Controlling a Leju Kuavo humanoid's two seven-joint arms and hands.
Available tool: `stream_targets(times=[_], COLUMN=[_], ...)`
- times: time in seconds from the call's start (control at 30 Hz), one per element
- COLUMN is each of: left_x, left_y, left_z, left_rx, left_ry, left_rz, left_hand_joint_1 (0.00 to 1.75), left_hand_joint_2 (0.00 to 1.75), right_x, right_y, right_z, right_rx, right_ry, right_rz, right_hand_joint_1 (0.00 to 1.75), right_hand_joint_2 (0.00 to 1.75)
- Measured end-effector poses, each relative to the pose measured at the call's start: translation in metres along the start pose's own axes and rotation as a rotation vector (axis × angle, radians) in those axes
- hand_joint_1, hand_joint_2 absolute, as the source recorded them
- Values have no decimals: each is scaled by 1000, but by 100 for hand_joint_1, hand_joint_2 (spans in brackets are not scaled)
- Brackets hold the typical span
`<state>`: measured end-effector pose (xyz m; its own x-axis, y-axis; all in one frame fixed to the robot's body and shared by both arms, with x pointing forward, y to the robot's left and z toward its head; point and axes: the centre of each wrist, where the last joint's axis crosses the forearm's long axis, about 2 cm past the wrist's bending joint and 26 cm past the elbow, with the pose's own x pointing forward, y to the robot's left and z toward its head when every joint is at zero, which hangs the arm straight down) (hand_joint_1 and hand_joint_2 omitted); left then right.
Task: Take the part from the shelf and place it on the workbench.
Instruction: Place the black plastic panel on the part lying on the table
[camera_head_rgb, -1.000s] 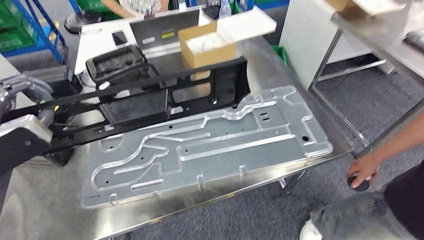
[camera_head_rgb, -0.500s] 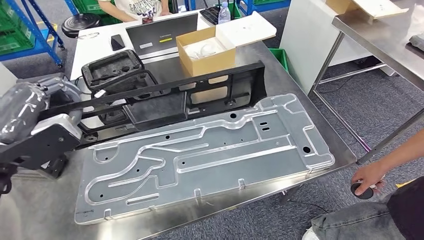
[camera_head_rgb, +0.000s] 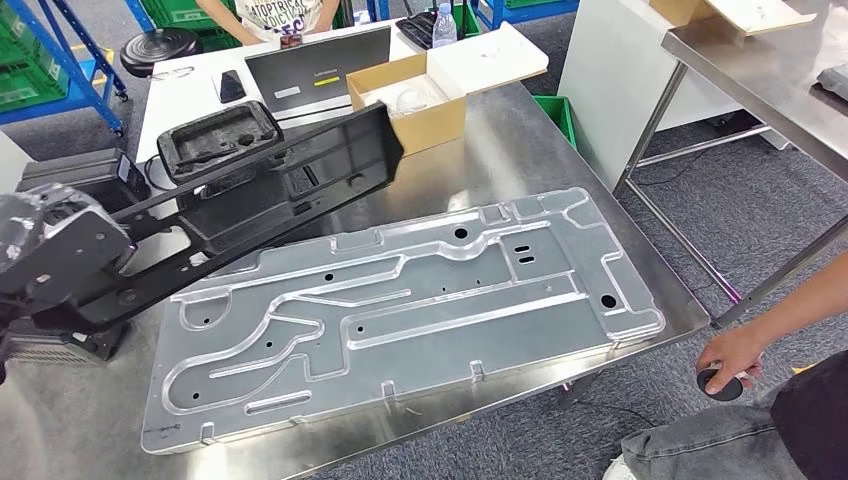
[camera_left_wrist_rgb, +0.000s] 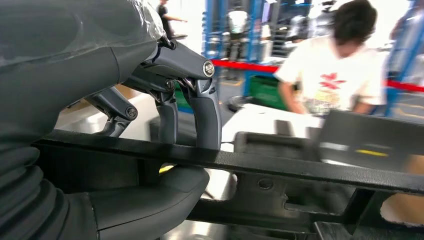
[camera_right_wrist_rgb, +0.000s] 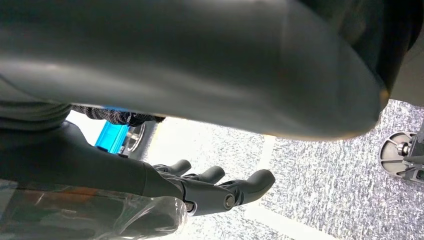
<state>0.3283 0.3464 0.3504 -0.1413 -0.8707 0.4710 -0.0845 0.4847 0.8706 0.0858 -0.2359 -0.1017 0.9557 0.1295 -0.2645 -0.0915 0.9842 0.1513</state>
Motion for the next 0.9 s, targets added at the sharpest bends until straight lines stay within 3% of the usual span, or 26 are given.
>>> stream_targets(times=[0.23, 0.43, 0.57, 0.83, 0.9], left_x=[-32, -45, -47, -47, -44], left_y=[5, 10, 12, 13, 13], left_z=[9, 15, 16, 16, 14], left_rx=[-2, -9, -36, -61, -66], left_ry=[68, 68, 28, 7, -9], left_rz=[10, 14, 18, 1, -8], left_hand_joint_1=[175, 175, 0, 0, 0], left_hand_joint_2=[175, 175, 175, 175, 87], right_x=[0, 0, 0, 0, 0], right_y=[0, 0, 0, 0, 0], right_z=[0, 0, 0, 0, 0], right_rx=[-2, -4, -4, -4, -4], right_ry=[0, 0, 0, 0, -1], right_rz=[4, 6, 7, 7, 6], right_hand_joint_1=[0, 0, 0, 0, 0], right_hand_joint_2=[0, 0, 0, 0, 0])
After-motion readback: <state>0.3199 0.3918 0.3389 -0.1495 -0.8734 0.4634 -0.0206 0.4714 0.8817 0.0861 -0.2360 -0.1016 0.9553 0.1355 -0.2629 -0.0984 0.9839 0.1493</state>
